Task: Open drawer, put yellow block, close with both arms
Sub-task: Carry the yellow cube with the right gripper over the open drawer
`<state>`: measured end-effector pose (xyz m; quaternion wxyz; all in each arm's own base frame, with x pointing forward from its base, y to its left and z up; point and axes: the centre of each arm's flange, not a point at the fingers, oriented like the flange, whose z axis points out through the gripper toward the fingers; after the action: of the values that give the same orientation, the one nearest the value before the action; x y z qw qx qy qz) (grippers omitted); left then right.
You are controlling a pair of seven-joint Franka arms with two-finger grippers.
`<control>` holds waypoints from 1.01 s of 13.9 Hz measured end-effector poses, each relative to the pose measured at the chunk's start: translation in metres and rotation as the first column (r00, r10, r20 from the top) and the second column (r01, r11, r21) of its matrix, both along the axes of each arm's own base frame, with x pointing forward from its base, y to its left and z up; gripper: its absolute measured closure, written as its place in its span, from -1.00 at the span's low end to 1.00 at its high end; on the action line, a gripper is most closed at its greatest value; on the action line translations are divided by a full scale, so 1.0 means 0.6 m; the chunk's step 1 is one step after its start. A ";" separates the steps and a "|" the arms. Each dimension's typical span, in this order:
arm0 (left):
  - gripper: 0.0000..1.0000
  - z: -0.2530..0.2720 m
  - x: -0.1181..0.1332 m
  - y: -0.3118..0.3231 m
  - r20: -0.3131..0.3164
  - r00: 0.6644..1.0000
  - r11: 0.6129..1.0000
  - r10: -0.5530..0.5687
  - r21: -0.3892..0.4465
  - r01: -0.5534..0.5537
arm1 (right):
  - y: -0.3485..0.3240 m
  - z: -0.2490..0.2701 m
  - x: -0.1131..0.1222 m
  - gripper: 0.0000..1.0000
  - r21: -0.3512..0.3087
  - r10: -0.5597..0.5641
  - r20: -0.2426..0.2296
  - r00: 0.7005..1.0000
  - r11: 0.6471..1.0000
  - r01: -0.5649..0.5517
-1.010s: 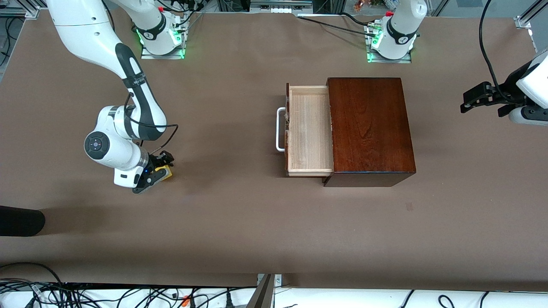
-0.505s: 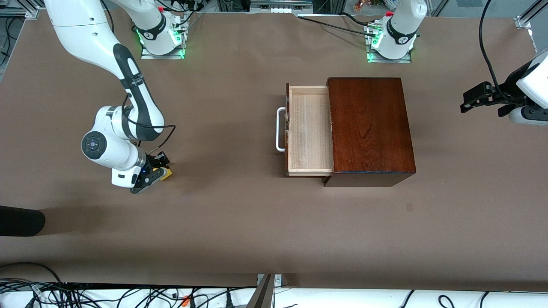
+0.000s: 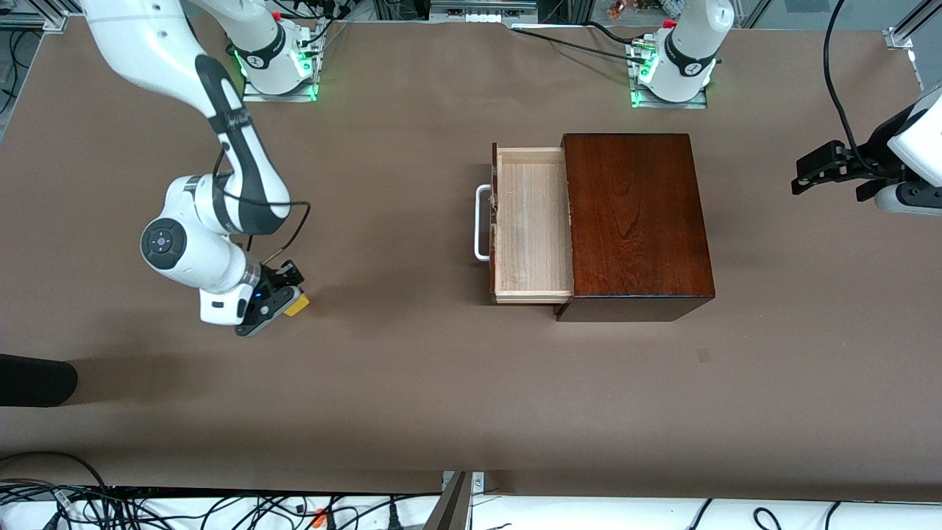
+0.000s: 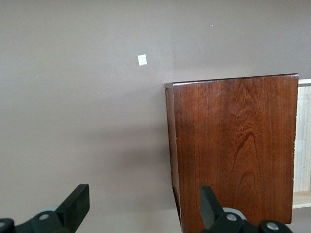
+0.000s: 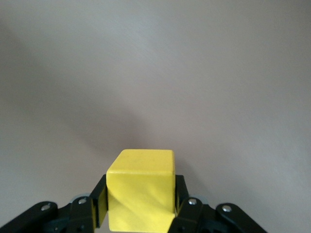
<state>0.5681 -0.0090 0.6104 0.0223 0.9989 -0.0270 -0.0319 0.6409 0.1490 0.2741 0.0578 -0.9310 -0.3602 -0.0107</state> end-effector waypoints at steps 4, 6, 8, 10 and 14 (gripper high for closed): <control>-1.00 0.000 0.000 0.000 0.000 1.000 1.000 0.000 0.000 0.000 | 0.103 0.108 0.001 -0.11 0.057 0.121 -0.029 0.992 0.991 -0.119; -1.00 0.000 0.000 0.000 0.000 1.000 1.000 0.000 0.000 0.000 | 0.167 0.148 -0.010 -0.11 0.069 0.194 -0.035 0.980 0.979 -0.191; -1.00 0.001 0.000 0.000 0.002 1.000 1.000 0.000 0.000 0.000 | 0.235 0.186 -0.029 -0.11 0.053 0.274 -0.030 0.961 0.961 -0.272; -1.00 0.006 0.000 0.000 0.010 1.000 1.000 0.000 0.000 0.000 | 0.300 0.217 -0.052 -0.11 0.033 0.336 -0.009 0.942 0.941 -0.335; -1.00 0.012 -0.001 -0.001 0.018 1.000 1.000 -0.001 0.000 0.001 | 0.408 0.255 -0.106 -0.11 0.010 0.438 0.024 0.899 0.899 -0.438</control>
<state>0.5675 -0.0096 0.6176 0.0222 0.9991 -0.0277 -0.0230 0.5772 0.3939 0.4270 0.0617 -0.8257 -0.5607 -0.0102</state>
